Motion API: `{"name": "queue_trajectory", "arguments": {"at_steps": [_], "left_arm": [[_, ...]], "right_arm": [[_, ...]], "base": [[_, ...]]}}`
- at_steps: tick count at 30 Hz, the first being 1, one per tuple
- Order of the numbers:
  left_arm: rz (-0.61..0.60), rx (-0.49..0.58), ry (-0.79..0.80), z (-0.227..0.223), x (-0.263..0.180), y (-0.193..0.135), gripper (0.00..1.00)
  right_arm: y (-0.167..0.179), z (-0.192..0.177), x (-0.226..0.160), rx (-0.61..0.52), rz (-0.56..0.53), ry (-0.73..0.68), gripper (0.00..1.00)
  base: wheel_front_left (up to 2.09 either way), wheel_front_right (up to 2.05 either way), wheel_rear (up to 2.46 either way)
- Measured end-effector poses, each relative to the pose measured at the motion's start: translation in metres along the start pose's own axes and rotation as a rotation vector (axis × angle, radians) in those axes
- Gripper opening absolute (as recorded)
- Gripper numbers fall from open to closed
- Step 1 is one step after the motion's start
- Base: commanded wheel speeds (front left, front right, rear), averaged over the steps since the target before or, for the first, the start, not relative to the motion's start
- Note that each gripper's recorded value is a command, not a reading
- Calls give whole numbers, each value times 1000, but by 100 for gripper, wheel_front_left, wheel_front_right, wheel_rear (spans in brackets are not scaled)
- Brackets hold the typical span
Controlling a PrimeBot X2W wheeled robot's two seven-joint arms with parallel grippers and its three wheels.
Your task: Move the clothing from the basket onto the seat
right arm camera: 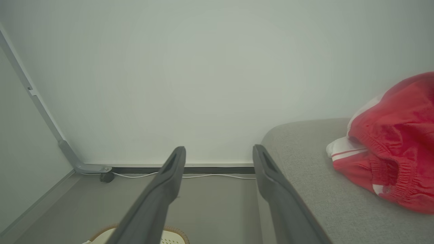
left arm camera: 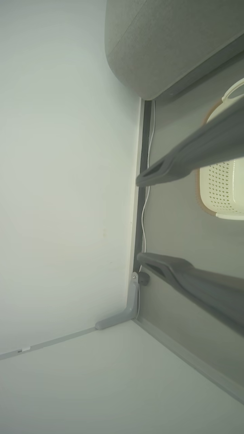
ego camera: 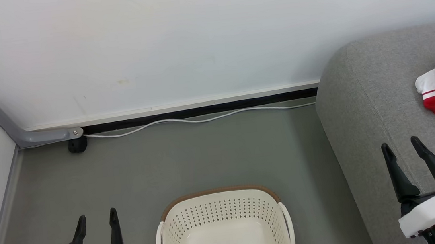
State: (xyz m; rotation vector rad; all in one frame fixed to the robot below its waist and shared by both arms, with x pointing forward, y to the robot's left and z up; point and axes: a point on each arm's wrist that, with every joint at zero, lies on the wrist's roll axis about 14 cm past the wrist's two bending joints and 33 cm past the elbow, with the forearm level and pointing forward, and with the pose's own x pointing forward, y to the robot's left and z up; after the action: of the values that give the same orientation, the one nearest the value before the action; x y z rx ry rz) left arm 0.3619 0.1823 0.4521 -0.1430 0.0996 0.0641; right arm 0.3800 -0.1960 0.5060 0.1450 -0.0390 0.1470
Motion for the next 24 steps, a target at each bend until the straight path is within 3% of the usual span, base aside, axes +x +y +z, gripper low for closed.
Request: {"name": "queue_trajectory", "arguments": {"at_steps": [12,13,19,24], "left_arm": [[-15,-18,8,-4,-3,0,100],[-12,-19,20,-7,-5,0,0],[5,-37,117,-39,-20,1,0],[28,-101,145,-44,-22,4,0]], "right_arm": [[1,-4,-5,-2,-6,8,100],[2,-7,-6,4,-8,17,0],[11,-45,-24,61,-26,118,0],[9,-47,-25,120,-50,125,0]], "base": [[0,0,0],[0,0,0],[0,0,0],[0,0,0]]}}
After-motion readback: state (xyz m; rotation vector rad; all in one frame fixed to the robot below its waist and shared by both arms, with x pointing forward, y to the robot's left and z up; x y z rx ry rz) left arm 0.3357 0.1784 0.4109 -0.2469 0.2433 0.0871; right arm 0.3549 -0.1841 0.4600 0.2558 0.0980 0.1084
